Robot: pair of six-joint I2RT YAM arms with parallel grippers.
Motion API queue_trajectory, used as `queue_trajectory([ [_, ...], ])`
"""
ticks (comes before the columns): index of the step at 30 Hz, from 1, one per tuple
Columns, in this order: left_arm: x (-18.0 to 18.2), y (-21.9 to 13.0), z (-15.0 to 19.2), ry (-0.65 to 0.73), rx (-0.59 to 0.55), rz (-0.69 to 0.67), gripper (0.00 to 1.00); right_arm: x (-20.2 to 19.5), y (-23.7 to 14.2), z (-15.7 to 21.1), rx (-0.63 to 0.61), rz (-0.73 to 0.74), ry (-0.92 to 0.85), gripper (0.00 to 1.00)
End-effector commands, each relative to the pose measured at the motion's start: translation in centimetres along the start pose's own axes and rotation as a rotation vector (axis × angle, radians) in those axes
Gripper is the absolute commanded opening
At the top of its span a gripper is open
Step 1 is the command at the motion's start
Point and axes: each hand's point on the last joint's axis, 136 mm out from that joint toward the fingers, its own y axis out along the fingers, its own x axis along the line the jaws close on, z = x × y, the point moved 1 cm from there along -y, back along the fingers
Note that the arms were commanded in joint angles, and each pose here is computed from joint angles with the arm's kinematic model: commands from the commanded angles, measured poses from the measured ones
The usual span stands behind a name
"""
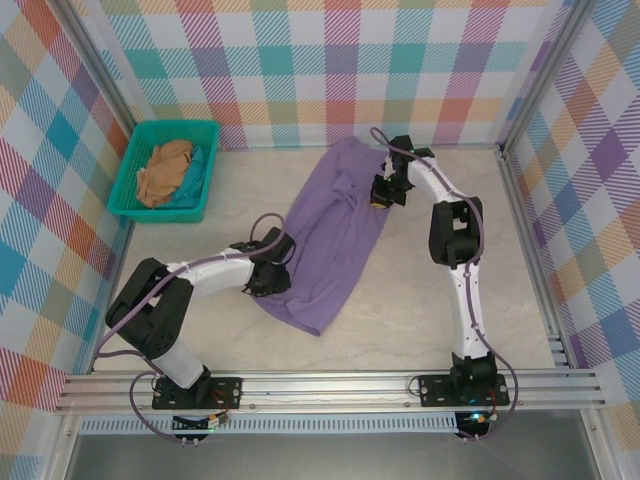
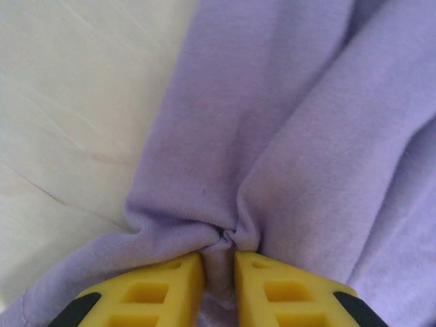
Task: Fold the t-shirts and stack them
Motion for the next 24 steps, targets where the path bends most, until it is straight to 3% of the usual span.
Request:
queue_trajectory([
  [1, 3.0, 0.9, 9.4, -0.009, 0.317, -0.132, 0.22, -1.8, 2.0, 2.8, 0.124, 0.025, 0.024, 0.00],
  [12, -2.6, 1.1, 11.8, 0.093, 0.333, -0.065, 0.24, -0.9, 2.7, 2.9, 0.129, -0.009, 0.019, 0.00],
  [24, -3.9, 0.2, 12.0, 0.131, 0.272, -0.109, 0.24, -0.3, 3.8, 2.6, 0.144, -0.018, 0.006, 0.00],
])
